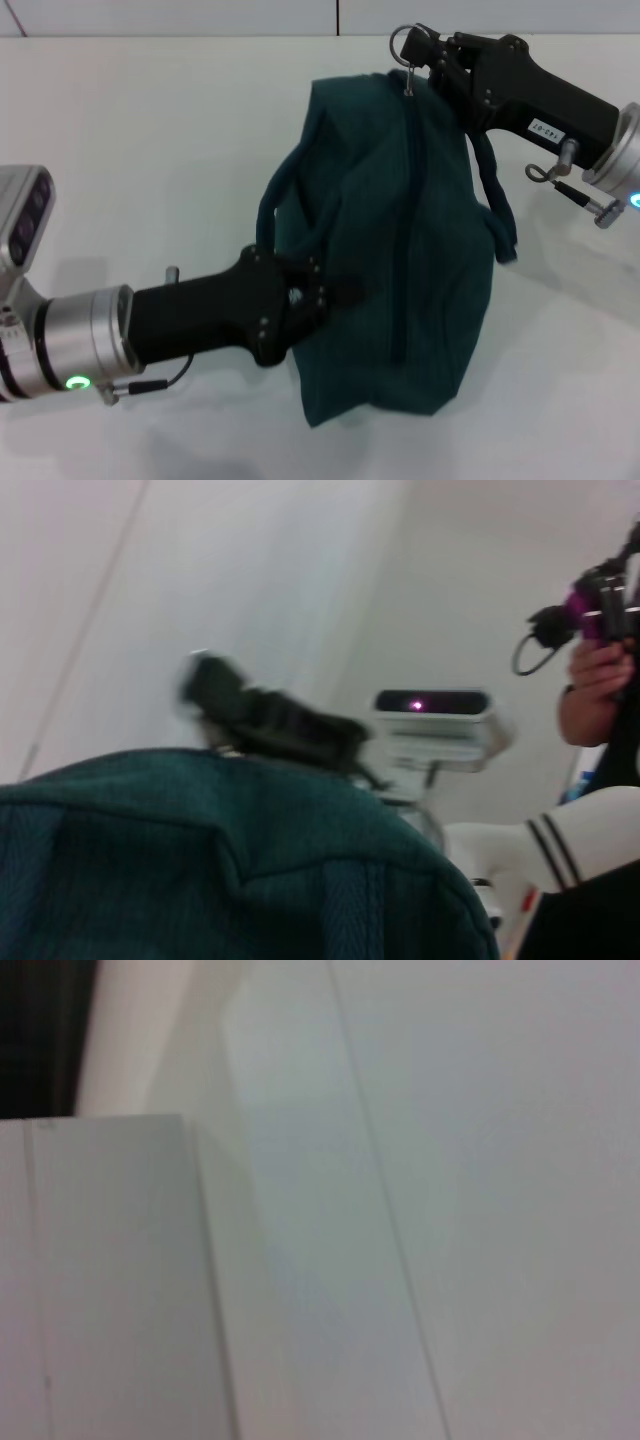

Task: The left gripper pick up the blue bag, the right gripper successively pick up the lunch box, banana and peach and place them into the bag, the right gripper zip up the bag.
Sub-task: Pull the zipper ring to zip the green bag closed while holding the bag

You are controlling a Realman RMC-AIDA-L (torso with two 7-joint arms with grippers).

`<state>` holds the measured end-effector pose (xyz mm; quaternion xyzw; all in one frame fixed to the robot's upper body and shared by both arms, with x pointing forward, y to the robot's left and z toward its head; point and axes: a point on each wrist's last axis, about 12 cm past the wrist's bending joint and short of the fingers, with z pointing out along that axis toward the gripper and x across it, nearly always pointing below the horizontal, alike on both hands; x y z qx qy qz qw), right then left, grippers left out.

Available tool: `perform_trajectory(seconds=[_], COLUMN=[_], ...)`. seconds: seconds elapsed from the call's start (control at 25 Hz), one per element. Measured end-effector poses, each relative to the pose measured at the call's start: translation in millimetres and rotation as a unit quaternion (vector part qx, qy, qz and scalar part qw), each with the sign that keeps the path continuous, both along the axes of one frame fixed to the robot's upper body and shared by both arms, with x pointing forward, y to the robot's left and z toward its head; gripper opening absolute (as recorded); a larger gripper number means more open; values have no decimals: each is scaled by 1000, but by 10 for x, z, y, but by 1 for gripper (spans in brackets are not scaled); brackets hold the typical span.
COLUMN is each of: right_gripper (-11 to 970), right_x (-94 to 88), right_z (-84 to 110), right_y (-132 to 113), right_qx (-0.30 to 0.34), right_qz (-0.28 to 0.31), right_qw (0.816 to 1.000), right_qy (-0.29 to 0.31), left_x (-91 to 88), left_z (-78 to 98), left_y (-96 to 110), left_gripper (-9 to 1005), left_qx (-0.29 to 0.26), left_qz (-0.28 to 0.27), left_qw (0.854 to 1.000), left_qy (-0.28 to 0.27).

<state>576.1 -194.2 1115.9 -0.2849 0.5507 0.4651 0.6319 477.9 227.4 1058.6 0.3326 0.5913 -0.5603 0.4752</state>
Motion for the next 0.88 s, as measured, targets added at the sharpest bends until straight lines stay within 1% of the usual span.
perform_trajectory(seconds=[0.12, 0.24, 0.36, 0.52, 0.68, 0.88], right_gripper=[26, 27, 27, 27, 28, 28], right_x=[48, 98, 120, 123, 62, -95], right_z=[-52, -97, -125, -148, -164, -183], right_y=[-12, -20, -30, -44, -106, -214], right_qx=[-12, -24, -33, -35, -21, 15], right_qz=[-18, -35, -46, -51, -55, -49], right_qw=[999, 998, 997, 996, 996, 997], right_qy=[26, 48, 55, 64, 65, 63], left_x=[-63, -131, -190, -227, -231, -233], left_z=[-1, -25, -49, -61, -66, -107], left_y=[10, 38, 70, 107, 190, 349], left_gripper=[63, 63, 63, 61, 55, 100], left_qx=[-5, -6, -7, -10, -18, -14], left_qz=[-16, -21, -19, -14, 22, 81], left_qw=[1000, 1000, 1000, 1000, 1000, 996], left_qy=[2, 7, 9, 11, 13, 16])
